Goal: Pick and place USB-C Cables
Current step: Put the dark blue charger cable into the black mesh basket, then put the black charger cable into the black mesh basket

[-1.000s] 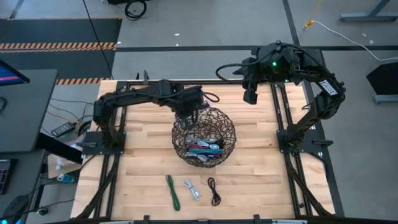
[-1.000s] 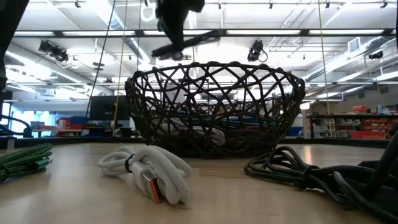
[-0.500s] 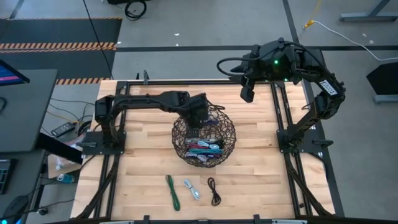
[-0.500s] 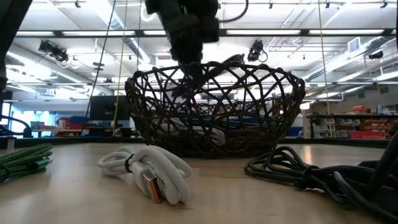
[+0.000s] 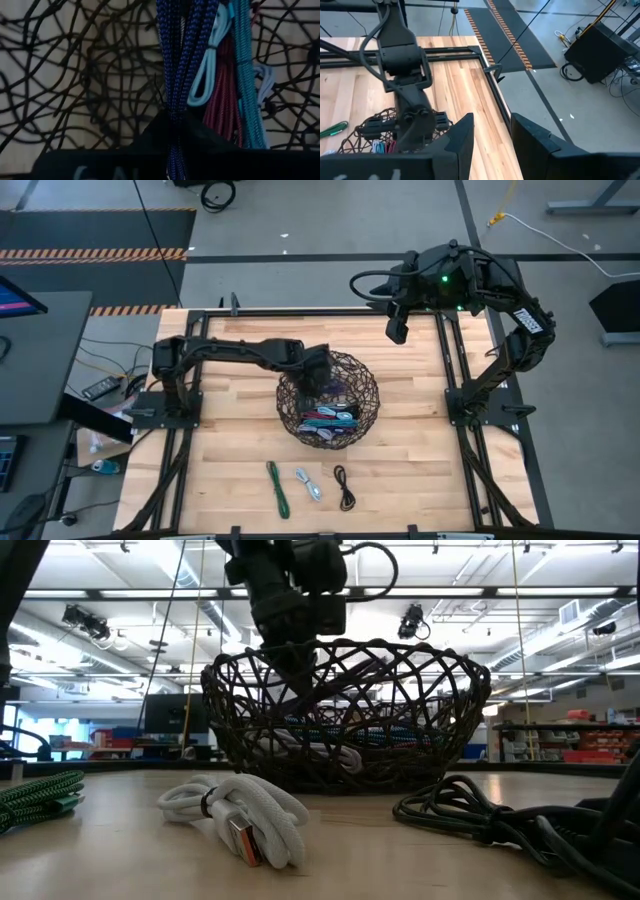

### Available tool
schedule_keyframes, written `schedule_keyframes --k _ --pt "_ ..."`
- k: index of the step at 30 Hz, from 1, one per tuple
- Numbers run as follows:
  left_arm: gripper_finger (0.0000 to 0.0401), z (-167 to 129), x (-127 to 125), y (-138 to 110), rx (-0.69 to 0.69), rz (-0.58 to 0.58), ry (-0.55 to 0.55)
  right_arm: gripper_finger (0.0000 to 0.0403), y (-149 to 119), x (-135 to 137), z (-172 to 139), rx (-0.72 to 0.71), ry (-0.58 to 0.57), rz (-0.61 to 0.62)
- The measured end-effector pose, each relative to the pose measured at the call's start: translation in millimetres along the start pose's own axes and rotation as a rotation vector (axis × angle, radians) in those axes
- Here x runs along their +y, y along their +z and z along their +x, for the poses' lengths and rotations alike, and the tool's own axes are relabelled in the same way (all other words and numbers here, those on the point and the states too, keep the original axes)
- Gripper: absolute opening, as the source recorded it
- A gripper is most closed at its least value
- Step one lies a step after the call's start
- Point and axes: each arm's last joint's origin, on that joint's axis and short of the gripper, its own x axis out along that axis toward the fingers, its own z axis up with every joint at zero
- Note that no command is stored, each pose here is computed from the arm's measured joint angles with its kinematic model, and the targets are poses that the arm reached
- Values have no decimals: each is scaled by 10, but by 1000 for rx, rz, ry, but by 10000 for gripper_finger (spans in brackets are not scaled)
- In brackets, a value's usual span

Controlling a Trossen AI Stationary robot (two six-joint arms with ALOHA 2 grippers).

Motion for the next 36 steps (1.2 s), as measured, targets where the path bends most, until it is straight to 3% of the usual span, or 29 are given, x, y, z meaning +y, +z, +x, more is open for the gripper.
schedule_keyframes --k 9,15,20,30,36 --pt "35 10 -74 37 -29 -37 -8 135 -1 0 0 1 0 -6" --pt "126 11 -80 39 -31 -40 -7 135 -1 0 0 1 0 -6" --pt "168 10 -74 49 -41 -100 -5 135 -2 0 0 2 0 -14" --pt "174 0 -47 125 -123 -312 -6 135 -1 0 0 1 0 -44" --pt "173 -89 -19 175 -154 -342 1 135 52 -2 -1 -53 3 -86"
